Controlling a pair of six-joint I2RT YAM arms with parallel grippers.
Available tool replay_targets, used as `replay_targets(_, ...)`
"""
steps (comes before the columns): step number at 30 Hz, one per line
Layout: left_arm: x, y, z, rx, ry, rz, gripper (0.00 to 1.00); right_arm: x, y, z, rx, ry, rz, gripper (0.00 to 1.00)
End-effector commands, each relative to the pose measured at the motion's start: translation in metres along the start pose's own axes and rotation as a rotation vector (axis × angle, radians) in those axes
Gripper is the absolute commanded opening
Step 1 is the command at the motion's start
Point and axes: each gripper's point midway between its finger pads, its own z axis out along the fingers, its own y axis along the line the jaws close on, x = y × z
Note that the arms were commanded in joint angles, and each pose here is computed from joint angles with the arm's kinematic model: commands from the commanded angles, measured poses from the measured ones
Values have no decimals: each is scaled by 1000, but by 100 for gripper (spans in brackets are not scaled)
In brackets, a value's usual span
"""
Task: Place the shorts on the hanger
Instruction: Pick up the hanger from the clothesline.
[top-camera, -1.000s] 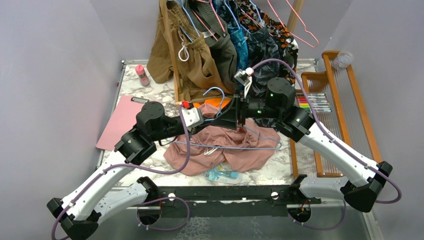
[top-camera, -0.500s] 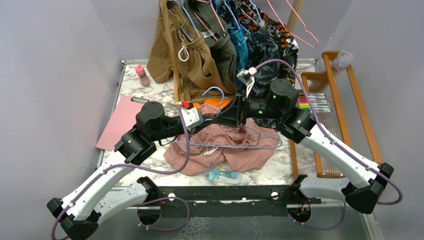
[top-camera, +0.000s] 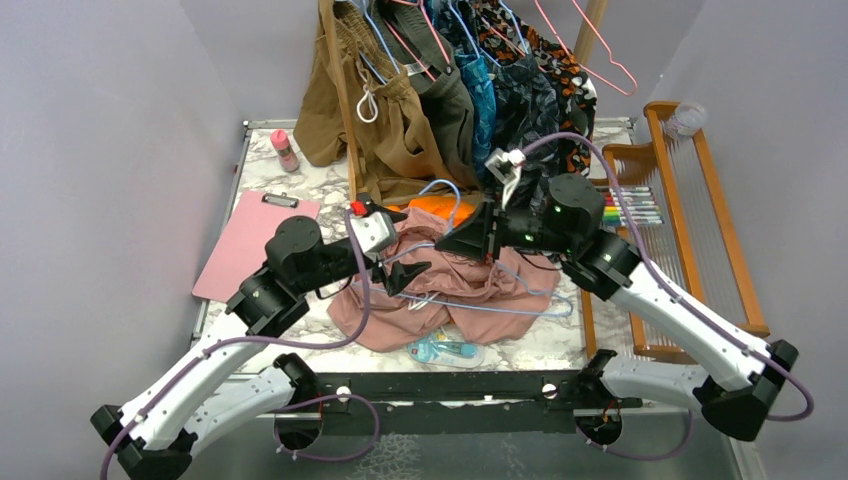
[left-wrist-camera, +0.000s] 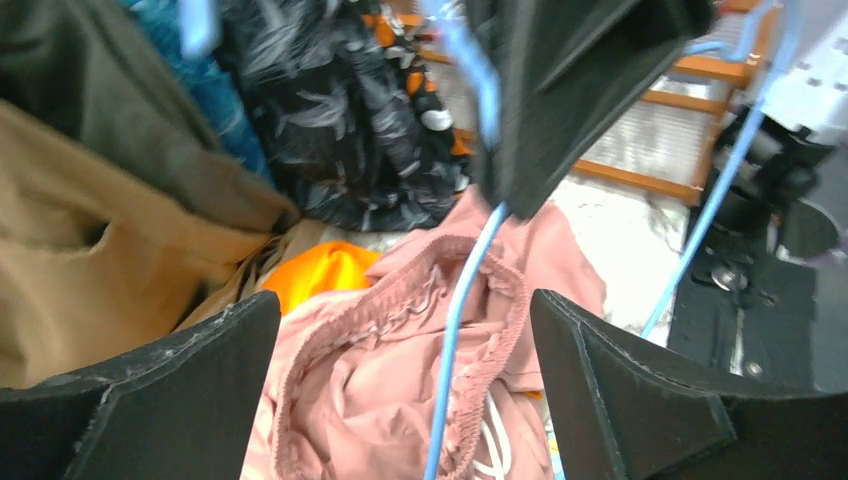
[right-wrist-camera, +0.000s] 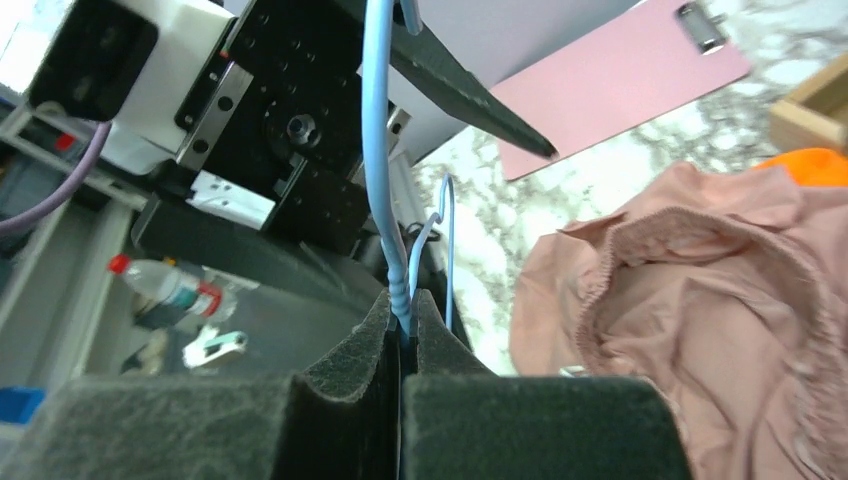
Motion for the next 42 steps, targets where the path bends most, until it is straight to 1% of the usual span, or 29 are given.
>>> replay_targets(1, 0, 29, -25, -262, -64, -119, 99, -6, -10, -33, 152, -95, -122, 1)
replay_targets(4, 4, 38, -49, -389, -108, -180, 99, 1, -23, -62, 272, -139, -175, 1)
replay_targets(6, 9, 42, -63, -458, -123, -231, 99, 6, -25, -83, 320, -172, -201, 1)
replay_targets(9, 12, 37, -71, -457, -126, -251, 99, 17, -17, -98, 297, -182, -252, 1)
replay_targets(11, 2, 26, -68, -385, -149, -234, 99, 23, -9, -102, 252, -182, -283, 1)
replay_targets(15, -38, -13, -54, -109, -246, -158, 99, 29, 1, -104, 187, -200, -301, 1)
replay_targets(17, -52, -26, -46, -2, -265, -130, 99, 31, 9, -102, 135, -215, -301, 1)
replay_targets(20, -63, -43, -35, 150, -251, -93, 98, 30, 22, -98, 50, -233, -309, 1)
replay_targets(22, -62, -55, -25, 260, -219, -82, 98, 32, 29, -94, 1, -217, -314, 1)
replay_targets(25, -57, -66, -15, 378, -177, -85, 95, 33, 37, -90, -51, -199, -324, 1)
replay_targets(31, -41, -78, -2, 503, -119, -114, 89, 29, 43, -89, -83, -212, -342, 1)
replay_targets(36, -36, -85, 4, 547, -99, -132, 85, 28, 39, -84, -79, -198, -337, 1)
replay_targets(41, -24, -92, 14, 574, -52, -146, 72, 28, 39, -81, -83, -188, -332, 1)
replay_targets(42, -20, -92, 17, 570, -39, -149, 68, 29, 39, -81, -84, -186, -331, 1)
